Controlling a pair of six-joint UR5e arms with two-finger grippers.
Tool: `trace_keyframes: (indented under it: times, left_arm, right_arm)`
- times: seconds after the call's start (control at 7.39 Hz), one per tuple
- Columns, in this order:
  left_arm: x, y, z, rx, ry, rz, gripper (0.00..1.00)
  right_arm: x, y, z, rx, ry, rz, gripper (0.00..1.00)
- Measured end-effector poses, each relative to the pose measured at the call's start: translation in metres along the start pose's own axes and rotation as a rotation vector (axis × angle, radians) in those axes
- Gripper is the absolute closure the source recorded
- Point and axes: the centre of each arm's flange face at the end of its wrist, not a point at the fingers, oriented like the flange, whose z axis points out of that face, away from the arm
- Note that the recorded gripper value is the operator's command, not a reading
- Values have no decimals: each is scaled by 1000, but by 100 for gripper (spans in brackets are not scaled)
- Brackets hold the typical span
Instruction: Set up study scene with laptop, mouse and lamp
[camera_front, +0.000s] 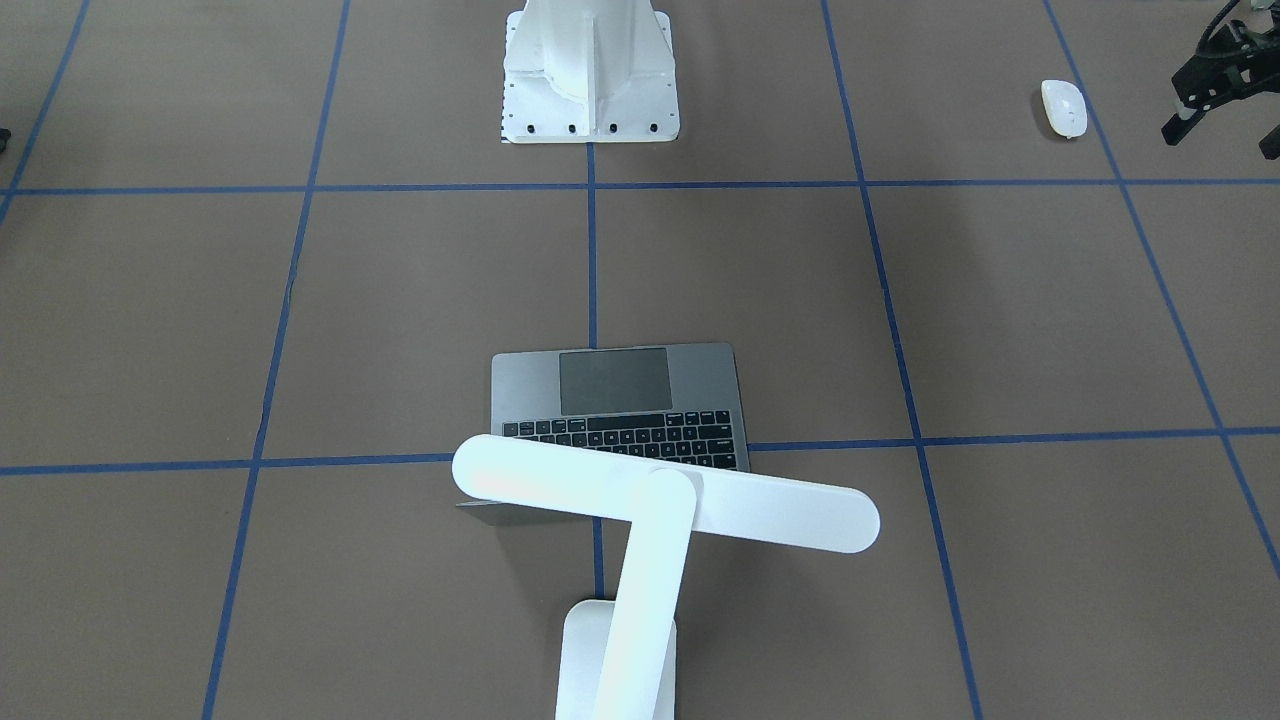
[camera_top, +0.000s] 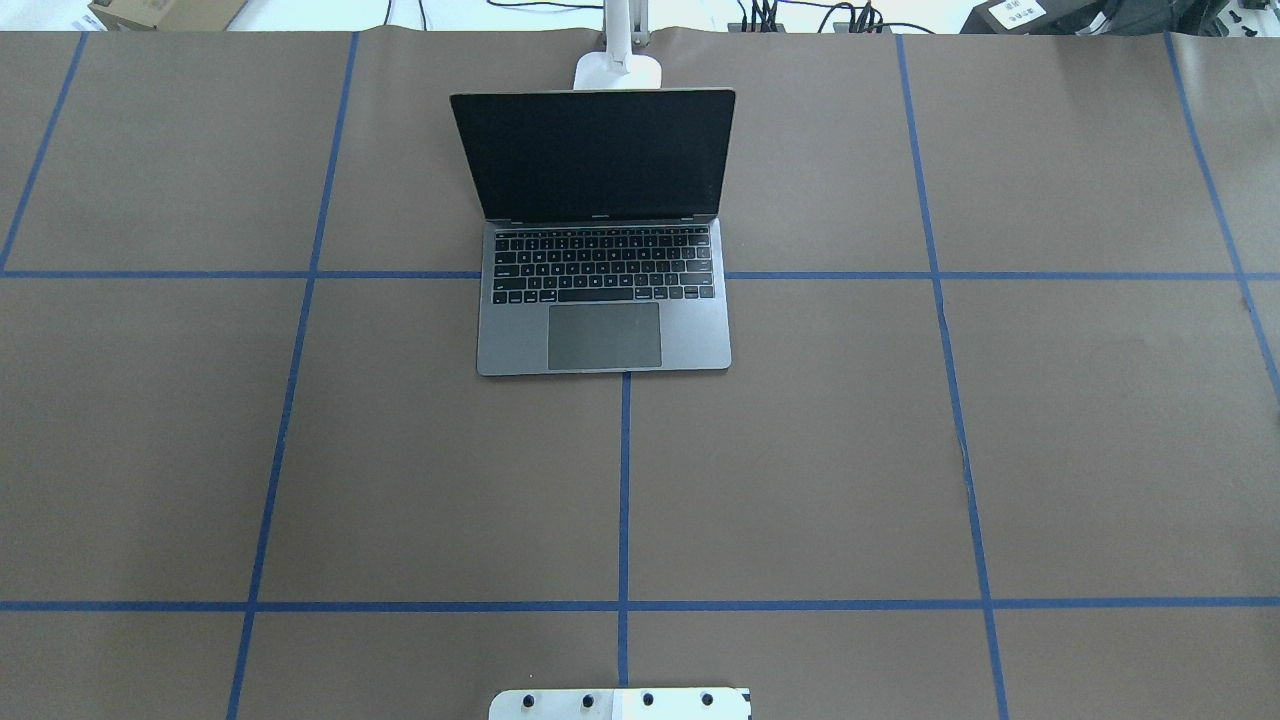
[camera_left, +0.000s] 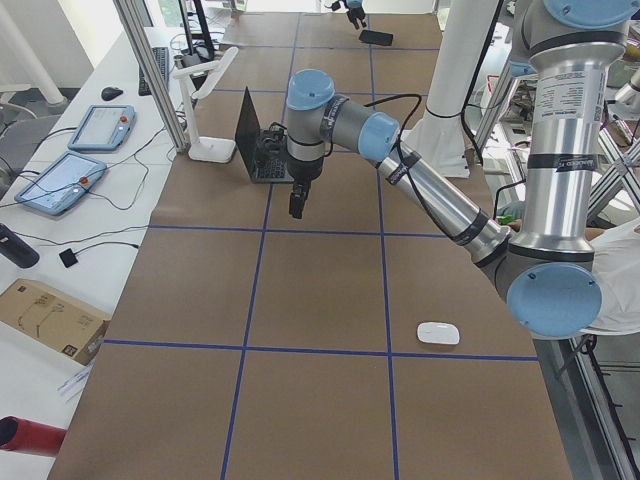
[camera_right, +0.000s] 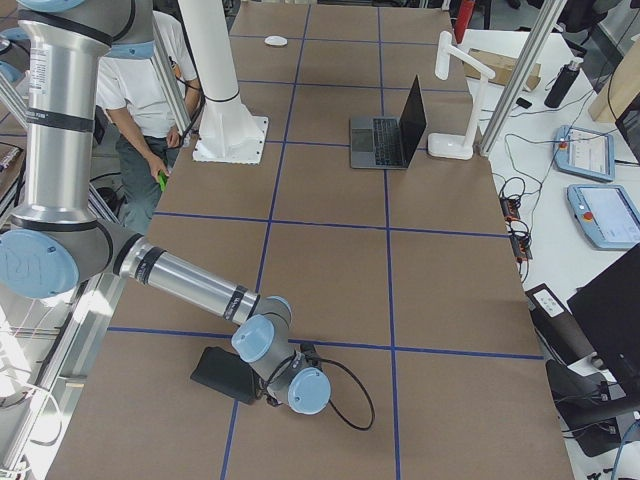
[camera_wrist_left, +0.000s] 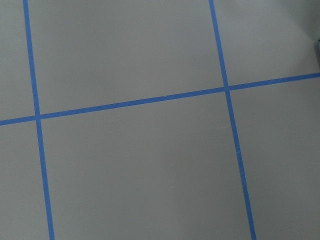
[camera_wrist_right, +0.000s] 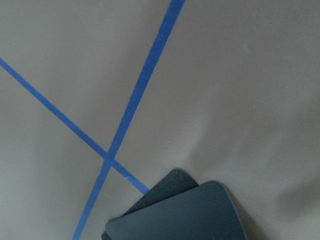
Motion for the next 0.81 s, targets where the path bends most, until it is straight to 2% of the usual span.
trace_keyframes:
  times: [0.41, 0.81]
  left_arm:
    - [4, 2, -5, 11, 2, 6, 0]
    - [9, 4, -11, 22, 5, -14, 0]
  right_arm:
    - [2, -11, -4, -19, 13, -98, 15]
    - [5, -8, -2, -45, 17, -138, 15]
